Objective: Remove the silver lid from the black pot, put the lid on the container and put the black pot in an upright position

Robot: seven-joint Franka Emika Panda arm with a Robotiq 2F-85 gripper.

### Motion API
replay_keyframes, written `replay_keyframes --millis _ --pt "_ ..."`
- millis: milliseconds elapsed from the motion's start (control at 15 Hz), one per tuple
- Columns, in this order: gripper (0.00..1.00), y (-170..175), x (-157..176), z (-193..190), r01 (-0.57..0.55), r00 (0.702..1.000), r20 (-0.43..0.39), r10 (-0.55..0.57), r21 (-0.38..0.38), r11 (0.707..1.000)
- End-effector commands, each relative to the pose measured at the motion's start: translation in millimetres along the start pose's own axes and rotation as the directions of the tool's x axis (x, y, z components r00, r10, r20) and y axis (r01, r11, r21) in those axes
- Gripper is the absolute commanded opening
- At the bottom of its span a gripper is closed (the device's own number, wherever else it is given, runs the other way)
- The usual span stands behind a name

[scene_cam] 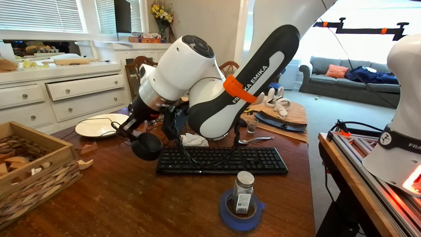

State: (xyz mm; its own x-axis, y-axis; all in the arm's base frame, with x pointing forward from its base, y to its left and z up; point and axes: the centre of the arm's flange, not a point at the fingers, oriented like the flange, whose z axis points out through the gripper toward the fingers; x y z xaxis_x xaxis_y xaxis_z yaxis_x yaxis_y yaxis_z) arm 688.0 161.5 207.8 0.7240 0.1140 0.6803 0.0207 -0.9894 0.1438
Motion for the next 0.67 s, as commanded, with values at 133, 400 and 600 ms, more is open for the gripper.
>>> replay_keyframes --millis 133,400,600 --pt "0.23 1 1 0 -0.001 1.000 -0.002 0.001 0.000 1.000" --pt "0.06 7 2 4 0.015 0.998 -0.064 -0.022 -0.098 0.995" --pt "0.06 13 2 6 -0.009 0.996 -0.084 -0.002 -0.128 0.992"
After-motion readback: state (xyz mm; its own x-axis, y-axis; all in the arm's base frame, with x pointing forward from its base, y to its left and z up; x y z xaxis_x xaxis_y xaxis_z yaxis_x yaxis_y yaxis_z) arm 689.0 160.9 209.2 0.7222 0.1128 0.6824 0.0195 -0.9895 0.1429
